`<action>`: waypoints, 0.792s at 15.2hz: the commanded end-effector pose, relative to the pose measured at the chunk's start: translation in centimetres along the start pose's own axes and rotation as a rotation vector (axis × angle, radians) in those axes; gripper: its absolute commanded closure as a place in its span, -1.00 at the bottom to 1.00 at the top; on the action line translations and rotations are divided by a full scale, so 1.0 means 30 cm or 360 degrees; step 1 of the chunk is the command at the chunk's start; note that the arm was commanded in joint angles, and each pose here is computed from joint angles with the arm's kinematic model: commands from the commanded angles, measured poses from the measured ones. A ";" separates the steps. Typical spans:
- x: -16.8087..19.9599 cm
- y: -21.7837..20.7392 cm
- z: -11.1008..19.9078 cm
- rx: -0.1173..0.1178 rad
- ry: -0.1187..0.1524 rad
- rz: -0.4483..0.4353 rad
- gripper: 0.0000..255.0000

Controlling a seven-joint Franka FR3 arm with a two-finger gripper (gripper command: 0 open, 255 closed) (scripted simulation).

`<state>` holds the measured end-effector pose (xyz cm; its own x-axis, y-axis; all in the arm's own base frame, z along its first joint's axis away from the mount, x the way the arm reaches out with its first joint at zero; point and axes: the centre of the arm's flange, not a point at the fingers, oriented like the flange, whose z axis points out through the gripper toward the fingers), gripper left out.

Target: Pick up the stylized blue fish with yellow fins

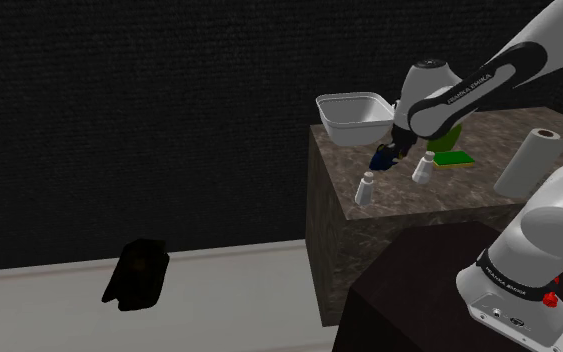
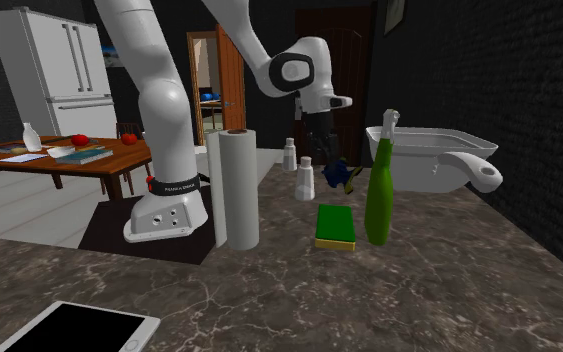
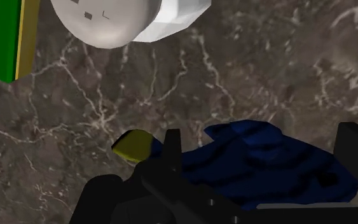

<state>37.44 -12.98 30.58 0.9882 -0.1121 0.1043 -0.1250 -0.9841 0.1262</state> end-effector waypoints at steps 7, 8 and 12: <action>-0.006 -0.008 0.079 0.0000 0.0002 0.0000 1.00; -0.007 -0.007 0.079 0.0000 0.0002 0.0000 1.00; -0.007 -0.007 0.079 0.0000 0.0002 0.0000 1.00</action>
<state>37.48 -13.06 28.20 0.9881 -0.1118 0.1058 -0.1249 -0.9841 0.1262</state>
